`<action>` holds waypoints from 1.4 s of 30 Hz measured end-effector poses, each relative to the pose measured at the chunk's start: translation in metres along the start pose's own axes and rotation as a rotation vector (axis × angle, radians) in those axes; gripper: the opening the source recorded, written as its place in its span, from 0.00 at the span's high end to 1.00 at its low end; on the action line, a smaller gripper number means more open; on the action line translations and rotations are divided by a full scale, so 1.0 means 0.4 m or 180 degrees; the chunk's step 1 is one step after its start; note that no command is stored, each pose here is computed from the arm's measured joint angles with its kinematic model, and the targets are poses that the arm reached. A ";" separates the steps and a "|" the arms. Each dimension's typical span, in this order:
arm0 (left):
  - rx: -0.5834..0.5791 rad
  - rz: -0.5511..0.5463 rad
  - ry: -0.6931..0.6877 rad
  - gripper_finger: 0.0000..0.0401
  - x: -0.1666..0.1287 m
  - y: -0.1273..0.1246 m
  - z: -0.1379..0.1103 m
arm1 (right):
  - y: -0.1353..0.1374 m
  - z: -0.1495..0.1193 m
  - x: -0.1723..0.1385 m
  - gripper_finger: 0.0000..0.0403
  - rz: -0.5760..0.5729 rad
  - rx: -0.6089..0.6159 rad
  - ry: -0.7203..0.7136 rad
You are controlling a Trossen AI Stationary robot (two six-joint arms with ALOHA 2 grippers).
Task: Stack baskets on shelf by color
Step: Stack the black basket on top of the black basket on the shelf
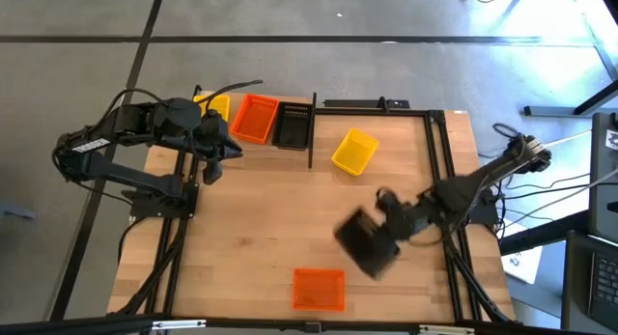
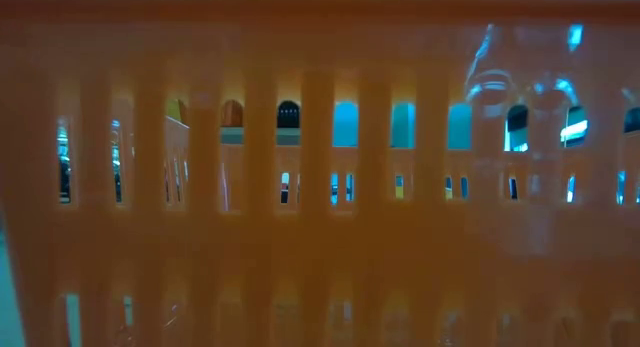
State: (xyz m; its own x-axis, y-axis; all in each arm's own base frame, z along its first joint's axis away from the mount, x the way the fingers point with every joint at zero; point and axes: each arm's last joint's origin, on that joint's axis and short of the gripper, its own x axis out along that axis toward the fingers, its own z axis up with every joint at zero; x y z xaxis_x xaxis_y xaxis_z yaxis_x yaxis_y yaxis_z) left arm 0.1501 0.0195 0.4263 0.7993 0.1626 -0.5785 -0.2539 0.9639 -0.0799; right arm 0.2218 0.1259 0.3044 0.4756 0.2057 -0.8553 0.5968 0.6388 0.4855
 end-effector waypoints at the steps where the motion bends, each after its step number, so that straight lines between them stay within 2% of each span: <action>1: 0.0000 0.0000 0.0000 0.86 0.000 0.000 0.000 | 0.005 0.025 -0.027 1.00 -0.0069 0.0280 -0.0258; 4: 0.0000 0.0001 0.0000 0.86 0.000 0.000 0.000 | 0.006 0.092 -0.093 1.00 -0.0196 0.0929 -0.0998; 7: 0.0001 0.0001 0.0000 0.86 0.000 0.000 0.000 | 0.000 0.150 -0.137 1.00 -0.0214 0.1285 -0.1544; 10: 0.0001 0.0000 0.0000 0.86 0.000 0.000 0.000 | -0.008 0.201 -0.164 1.00 -0.0136 0.1525 -0.1835; 14: 0.0004 0.0000 0.0000 0.86 0.000 0.000 0.000 | -0.007 0.272 -0.180 1.00 0.0159 0.1542 -0.2155; 18: 0.0146 0.0002 0.0000 0.86 0.000 0.000 0.000 | 0.008 0.334 -0.201 1.00 0.0611 0.1317 -0.2405; 21: 0.0159 0.0002 -0.0001 0.86 0.000 0.000 0.000 | 0.007 0.377 -0.206 1.00 0.0736 0.1263 -0.2643; 25: 0.0159 0.0002 0.0004 0.86 0.002 0.000 0.001 | -0.012 0.429 -0.192 1.00 0.0729 0.1353 -0.2732; 29: 0.0153 0.0003 0.0005 0.86 0.002 0.000 0.000 | -0.040 0.486 -0.157 1.00 0.0656 0.1434 -0.2625; 34: 0.0147 0.0001 0.0003 0.86 0.002 0.000 0.001 | -0.068 0.548 -0.122 1.00 0.0609 0.1395 -0.2632; 42: 0.0145 0.0001 0.0003 0.86 0.002 0.000 0.001 | -0.095 0.598 -0.061 1.00 0.0539 0.1539 -0.2508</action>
State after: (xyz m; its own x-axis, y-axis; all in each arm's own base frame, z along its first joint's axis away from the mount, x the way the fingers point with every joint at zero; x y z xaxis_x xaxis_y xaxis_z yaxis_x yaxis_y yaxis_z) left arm 0.1507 0.0196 0.4261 0.7986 0.1629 -0.5794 -0.2292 0.9724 -0.0426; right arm 0.3422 -0.0807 0.3503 0.7755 -0.4065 -0.4831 0.5992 0.2325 0.7661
